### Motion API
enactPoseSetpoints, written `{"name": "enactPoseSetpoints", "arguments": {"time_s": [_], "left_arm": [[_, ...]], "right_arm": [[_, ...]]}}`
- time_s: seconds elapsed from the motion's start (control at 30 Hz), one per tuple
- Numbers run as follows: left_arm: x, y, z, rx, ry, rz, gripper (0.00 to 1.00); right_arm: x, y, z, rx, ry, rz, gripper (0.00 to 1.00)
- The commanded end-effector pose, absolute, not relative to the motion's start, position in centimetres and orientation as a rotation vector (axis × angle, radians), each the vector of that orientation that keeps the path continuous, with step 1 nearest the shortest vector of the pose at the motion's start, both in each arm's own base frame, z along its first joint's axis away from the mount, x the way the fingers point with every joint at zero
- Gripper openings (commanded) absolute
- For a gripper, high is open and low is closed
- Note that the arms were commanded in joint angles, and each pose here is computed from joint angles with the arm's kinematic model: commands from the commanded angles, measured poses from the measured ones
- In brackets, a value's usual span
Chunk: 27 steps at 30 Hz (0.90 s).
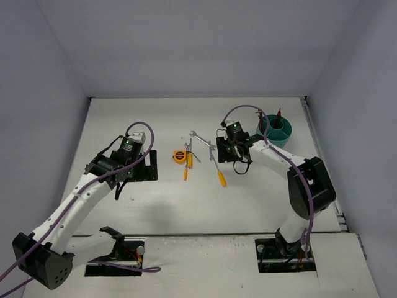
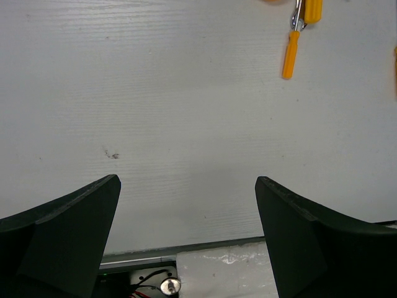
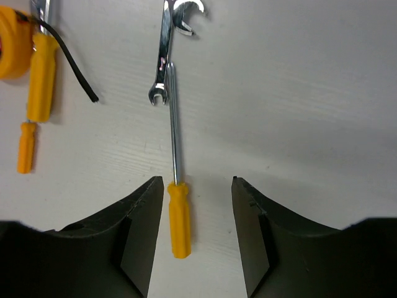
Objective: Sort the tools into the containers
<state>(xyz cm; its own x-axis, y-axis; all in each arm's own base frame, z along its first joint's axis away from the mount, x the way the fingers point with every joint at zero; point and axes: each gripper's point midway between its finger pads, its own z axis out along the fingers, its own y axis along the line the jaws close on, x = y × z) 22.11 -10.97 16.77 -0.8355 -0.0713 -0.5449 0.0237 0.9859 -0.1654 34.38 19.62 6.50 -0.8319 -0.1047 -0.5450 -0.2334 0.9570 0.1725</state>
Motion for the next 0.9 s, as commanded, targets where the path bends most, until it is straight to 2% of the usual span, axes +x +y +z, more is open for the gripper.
{"name": "enactPoseSetpoints", "arguments": {"time_s": [0.0,0.17,0.5,0.6,0.73,0.77,0.87], "left_arm": [[23.3,-12.0,18.8,-0.027,2.487,-0.272,0.88],[23.2,-12.3,18.6,-0.011,2.499,-0.278,0.88],[22.8,-12.0,18.4,0.002,2.499,-0.273,0.88],[22.7,-12.0,18.4,-0.002,2.499,-0.274,0.88],[22.6,-11.9,18.3,-0.002,2.499,-0.274,0.88],[22.6,-11.9,18.3,-0.004,2.499,-0.273,0.88],[22.6,-11.8,18.3,-0.008,2.494,-0.272,0.88]], "right_arm": [[33.1,20.3,4.8,-0.182,2.647,0.265,0.45],[32.4,21.8,2.1,-0.246,2.704,0.223,0.43],[33.0,22.8,0.0,-0.270,2.729,0.087,0.33],[32.8,21.8,-0.8,-0.264,2.752,-0.001,0.24],[32.0,20.9,-1.5,-0.274,2.789,-0.066,0.03],[32.0,20.8,-1.5,-0.277,2.791,-0.071,0.00],[32.6,21.0,0.5,-0.272,2.748,-0.034,0.00]]}}
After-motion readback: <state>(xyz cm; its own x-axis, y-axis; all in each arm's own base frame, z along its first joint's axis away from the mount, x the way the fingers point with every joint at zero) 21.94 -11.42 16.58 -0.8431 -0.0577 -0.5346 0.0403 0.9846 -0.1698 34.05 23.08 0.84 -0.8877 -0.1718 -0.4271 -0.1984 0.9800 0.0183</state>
